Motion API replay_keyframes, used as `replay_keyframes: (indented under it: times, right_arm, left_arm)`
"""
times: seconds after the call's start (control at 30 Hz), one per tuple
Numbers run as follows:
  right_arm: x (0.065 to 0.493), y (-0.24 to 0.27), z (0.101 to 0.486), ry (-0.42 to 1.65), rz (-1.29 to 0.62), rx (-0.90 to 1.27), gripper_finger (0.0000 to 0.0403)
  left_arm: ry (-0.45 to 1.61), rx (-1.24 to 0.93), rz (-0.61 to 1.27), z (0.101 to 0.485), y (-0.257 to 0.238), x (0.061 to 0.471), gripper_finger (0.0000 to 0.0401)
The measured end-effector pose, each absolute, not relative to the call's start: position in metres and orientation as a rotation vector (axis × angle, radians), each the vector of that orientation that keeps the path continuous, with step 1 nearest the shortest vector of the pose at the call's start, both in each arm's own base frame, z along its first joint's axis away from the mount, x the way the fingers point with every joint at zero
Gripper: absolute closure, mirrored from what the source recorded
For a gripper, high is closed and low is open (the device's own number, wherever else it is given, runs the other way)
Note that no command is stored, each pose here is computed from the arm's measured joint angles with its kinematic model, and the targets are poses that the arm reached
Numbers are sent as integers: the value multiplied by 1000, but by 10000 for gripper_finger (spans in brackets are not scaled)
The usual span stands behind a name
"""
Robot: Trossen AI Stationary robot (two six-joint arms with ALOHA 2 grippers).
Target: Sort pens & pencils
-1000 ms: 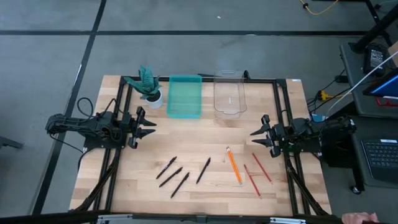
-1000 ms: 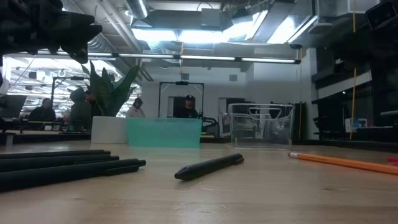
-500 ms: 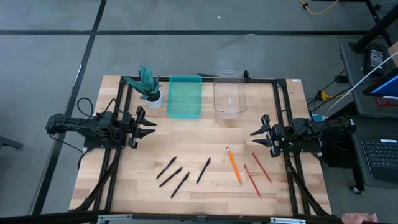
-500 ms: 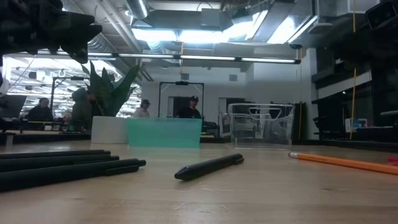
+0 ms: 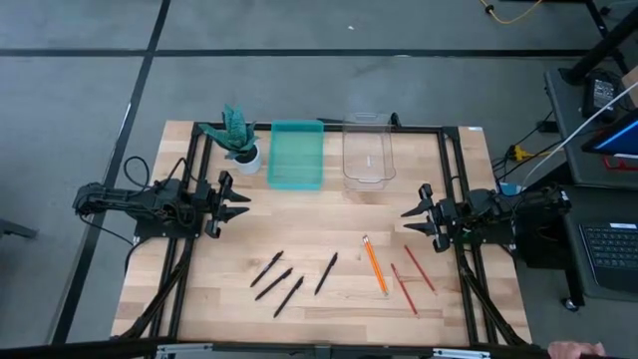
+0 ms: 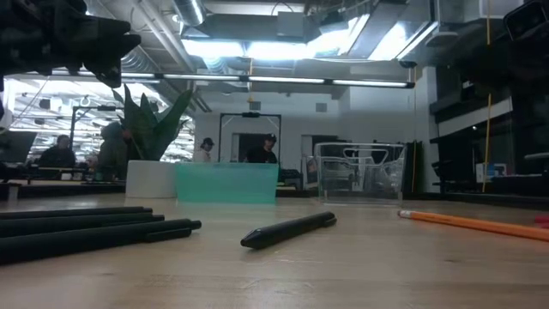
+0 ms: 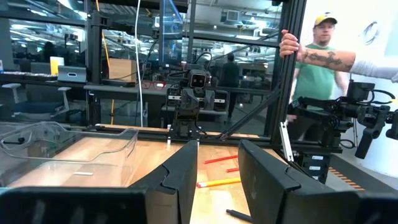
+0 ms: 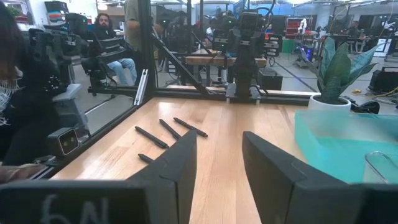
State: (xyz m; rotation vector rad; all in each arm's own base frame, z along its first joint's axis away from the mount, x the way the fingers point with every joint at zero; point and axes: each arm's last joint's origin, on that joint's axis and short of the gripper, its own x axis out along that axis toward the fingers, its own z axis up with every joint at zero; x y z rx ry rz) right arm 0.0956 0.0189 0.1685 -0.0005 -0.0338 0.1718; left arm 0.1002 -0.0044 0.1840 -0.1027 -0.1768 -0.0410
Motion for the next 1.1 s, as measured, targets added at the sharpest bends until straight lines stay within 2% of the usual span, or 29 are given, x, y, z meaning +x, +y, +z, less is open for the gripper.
replay_keyframes:
  times: [1.1]
  right_arm:
    - [96,19,169,-36,171,-20,273]
  left_arm:
    - [-177,-103,-41,184,-4,100,290]
